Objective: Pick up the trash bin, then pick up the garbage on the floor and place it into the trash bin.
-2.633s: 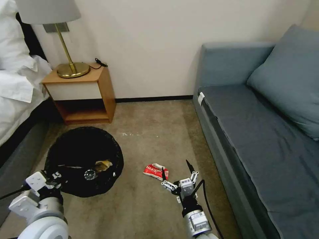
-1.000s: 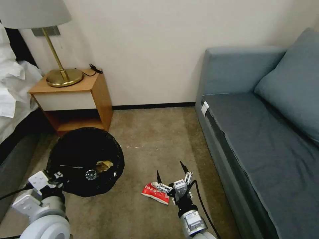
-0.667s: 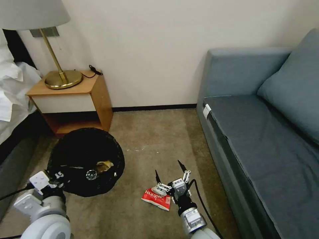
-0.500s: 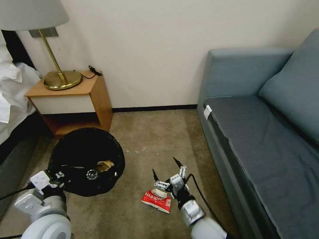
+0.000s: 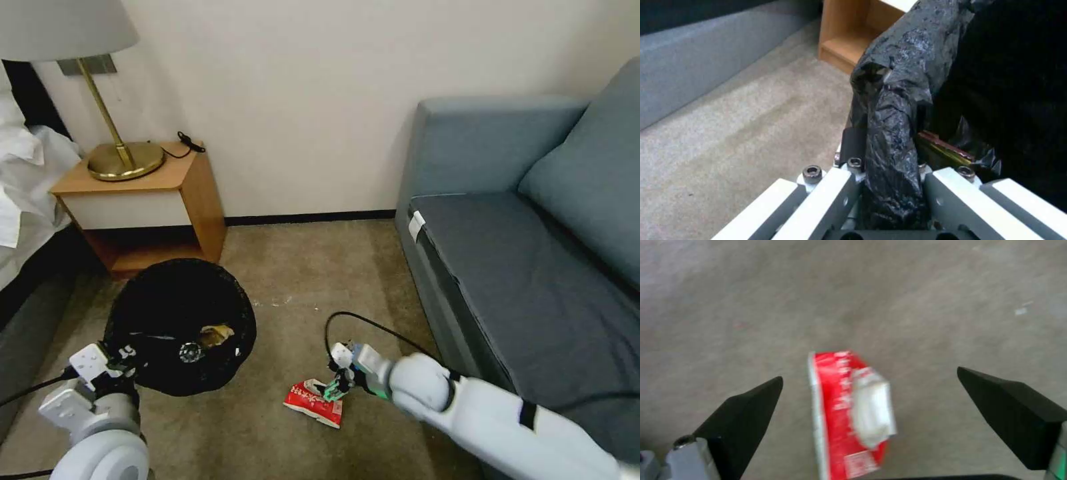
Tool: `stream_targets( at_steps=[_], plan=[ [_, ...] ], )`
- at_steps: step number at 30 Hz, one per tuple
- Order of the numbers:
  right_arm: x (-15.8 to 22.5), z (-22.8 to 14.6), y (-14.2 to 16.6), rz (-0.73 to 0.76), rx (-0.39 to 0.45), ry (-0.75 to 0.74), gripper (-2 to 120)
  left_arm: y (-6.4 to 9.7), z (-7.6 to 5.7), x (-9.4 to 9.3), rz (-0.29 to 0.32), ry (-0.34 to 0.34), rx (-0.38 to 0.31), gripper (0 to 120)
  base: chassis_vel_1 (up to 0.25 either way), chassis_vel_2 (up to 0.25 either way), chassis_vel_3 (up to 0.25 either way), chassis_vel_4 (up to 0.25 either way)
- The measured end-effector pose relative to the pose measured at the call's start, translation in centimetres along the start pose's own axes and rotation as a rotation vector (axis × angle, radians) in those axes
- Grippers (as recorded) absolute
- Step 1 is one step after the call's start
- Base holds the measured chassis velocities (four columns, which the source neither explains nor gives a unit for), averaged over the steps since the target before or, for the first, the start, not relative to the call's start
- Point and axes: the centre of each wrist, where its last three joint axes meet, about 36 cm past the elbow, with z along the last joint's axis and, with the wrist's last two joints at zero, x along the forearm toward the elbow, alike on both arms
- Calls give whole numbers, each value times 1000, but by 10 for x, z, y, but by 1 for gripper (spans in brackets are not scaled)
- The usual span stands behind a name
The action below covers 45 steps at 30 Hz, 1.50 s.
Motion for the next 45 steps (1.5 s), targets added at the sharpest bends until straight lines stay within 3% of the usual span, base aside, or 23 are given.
stream_targets(
  at_steps=[6, 16, 37, 45],
  plan=[
    [-23, -12, 24, -54, 33, 65, 100, -1, 2, -4, -2, 3, 3, 2, 0, 0, 0, 0],
    [-57, 3, 45, -54, 92, 140, 100, -2, 5, -12, -5, 13, 3, 2, 0, 0, 0, 0],
    [-95, 19, 46, -11, 107, 217, 100, -7, 9, -14, -1, 26, 7, 2, 0, 0, 0, 0],
    [-99, 25, 42, 17, 88, 231, 78, -7, 10, -12, -2, 25, 8, 2, 0, 0, 0, 0]
  ],
)
